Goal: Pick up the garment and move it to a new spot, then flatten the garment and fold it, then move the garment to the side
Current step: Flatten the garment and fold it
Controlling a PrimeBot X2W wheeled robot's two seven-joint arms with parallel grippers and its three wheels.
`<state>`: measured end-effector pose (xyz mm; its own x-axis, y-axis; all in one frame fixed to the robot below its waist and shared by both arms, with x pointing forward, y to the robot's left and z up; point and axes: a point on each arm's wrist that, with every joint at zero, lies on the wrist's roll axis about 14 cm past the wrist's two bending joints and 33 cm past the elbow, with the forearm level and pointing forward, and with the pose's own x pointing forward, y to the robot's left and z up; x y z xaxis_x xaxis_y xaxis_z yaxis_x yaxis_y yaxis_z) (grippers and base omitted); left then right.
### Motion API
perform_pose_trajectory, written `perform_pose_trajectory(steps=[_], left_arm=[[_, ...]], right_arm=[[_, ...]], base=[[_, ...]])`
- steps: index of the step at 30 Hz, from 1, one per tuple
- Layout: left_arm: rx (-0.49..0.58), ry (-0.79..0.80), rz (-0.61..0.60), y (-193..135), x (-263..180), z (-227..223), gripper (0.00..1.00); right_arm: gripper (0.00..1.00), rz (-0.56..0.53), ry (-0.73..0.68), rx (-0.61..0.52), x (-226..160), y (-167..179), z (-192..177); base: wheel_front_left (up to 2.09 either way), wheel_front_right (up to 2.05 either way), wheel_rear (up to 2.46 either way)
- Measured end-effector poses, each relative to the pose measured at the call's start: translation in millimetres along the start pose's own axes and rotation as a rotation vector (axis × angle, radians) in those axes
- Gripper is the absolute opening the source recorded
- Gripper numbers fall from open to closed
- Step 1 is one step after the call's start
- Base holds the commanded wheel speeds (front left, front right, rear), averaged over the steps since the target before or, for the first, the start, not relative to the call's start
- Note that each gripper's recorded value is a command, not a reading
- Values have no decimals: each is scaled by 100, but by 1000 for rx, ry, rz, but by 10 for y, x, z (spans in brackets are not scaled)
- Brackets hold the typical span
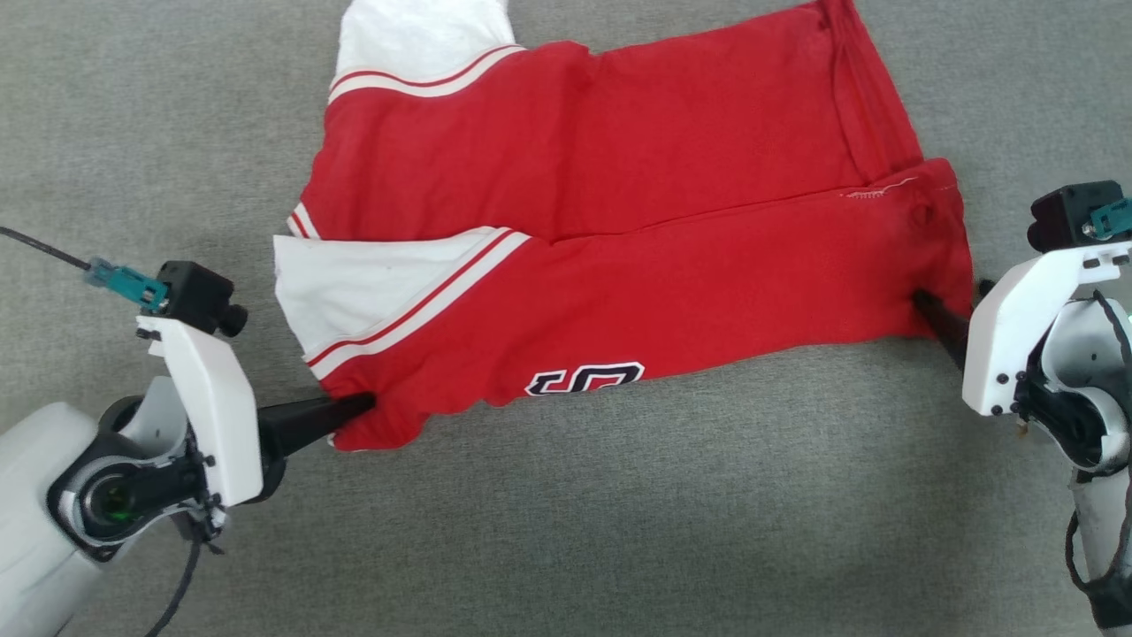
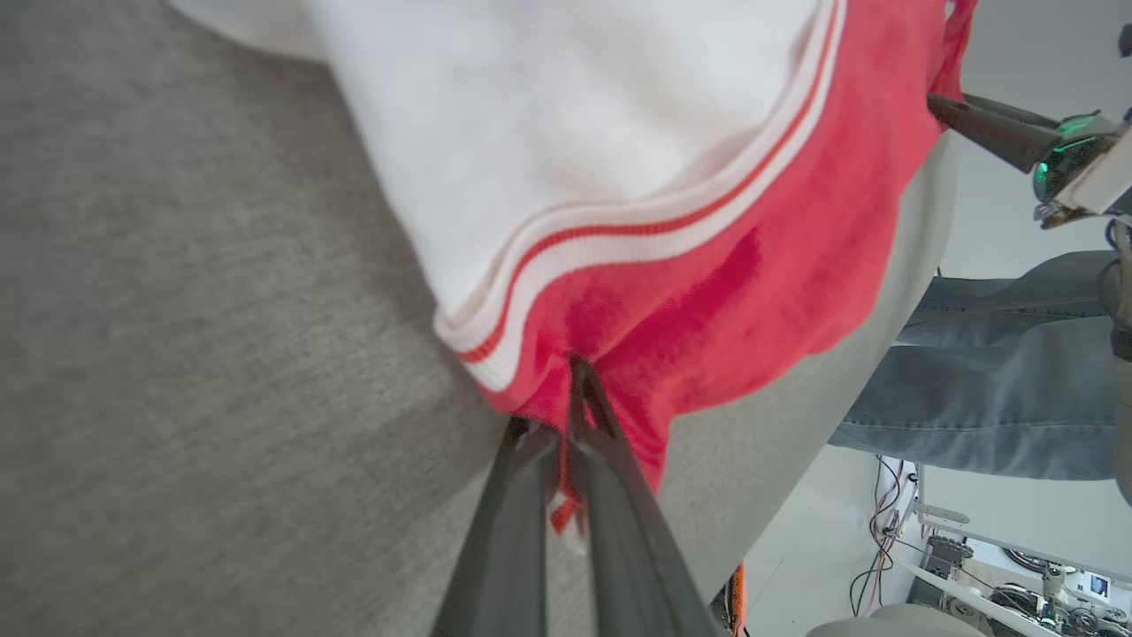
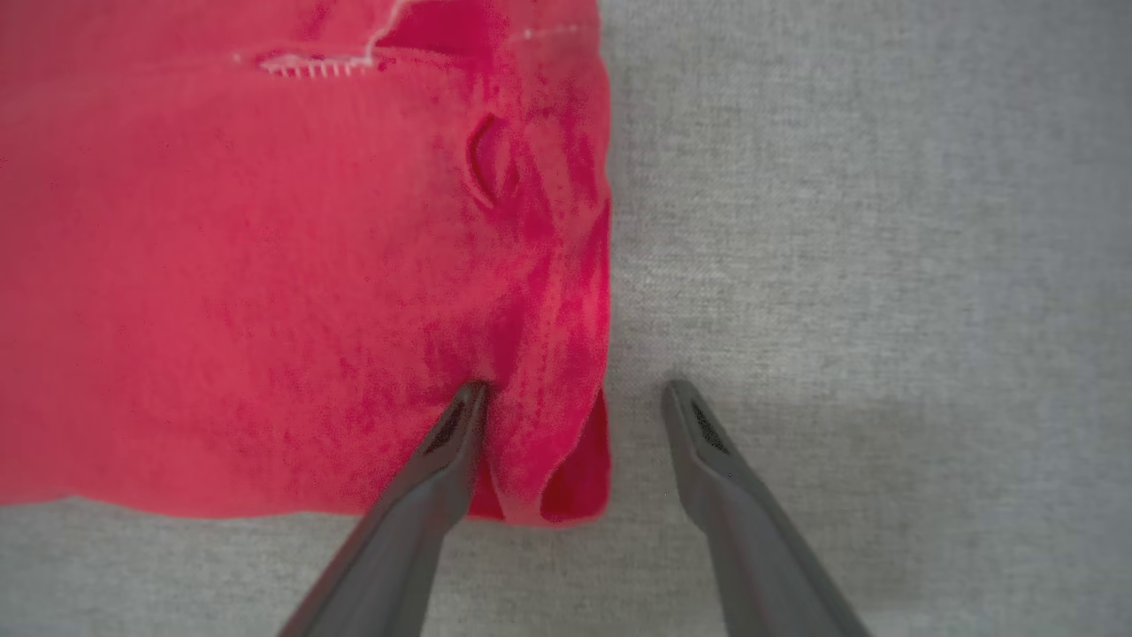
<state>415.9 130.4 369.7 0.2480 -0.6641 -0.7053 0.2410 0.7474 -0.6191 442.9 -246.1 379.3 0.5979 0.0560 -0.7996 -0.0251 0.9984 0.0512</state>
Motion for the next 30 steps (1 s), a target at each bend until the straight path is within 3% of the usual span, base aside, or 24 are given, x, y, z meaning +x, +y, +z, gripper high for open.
perform_pose_trajectory(steps=[1, 2, 3, 11, 18, 24, 30], left_arm=[[2, -4, 0, -7, -1, 2, 0], [4, -13, 0, -17, -4, 8, 0], [4, -22, 0, -24, -9, 15, 0], [15, -117, -14, -157, -105, 120, 0], [32, -177, -26, -297, -308, 28, 0], [42, -175, -29, -347, -501, -266, 0], [16, -186, -55, -428, -544, -574, 0]], right_arm=[[69, 10, 1, 7, 18, 26, 9], [24, 21, 3, 11, 35, 60, 10], [2, 31, 3, 19, 46, 88, 16], [0, 47, -30, 40, -8, 108, 71], [0, 34, -99, 63, -296, -35, 61], [0, 35, -76, 61, -538, -61, -259], [0, 28, -38, 127, -720, -64, -647]], base=[[0, 0, 0], [0, 0, 0], [0, 0, 0], [0, 0, 0], [0, 0, 0], [0, 0, 0], [0, 0, 0]])
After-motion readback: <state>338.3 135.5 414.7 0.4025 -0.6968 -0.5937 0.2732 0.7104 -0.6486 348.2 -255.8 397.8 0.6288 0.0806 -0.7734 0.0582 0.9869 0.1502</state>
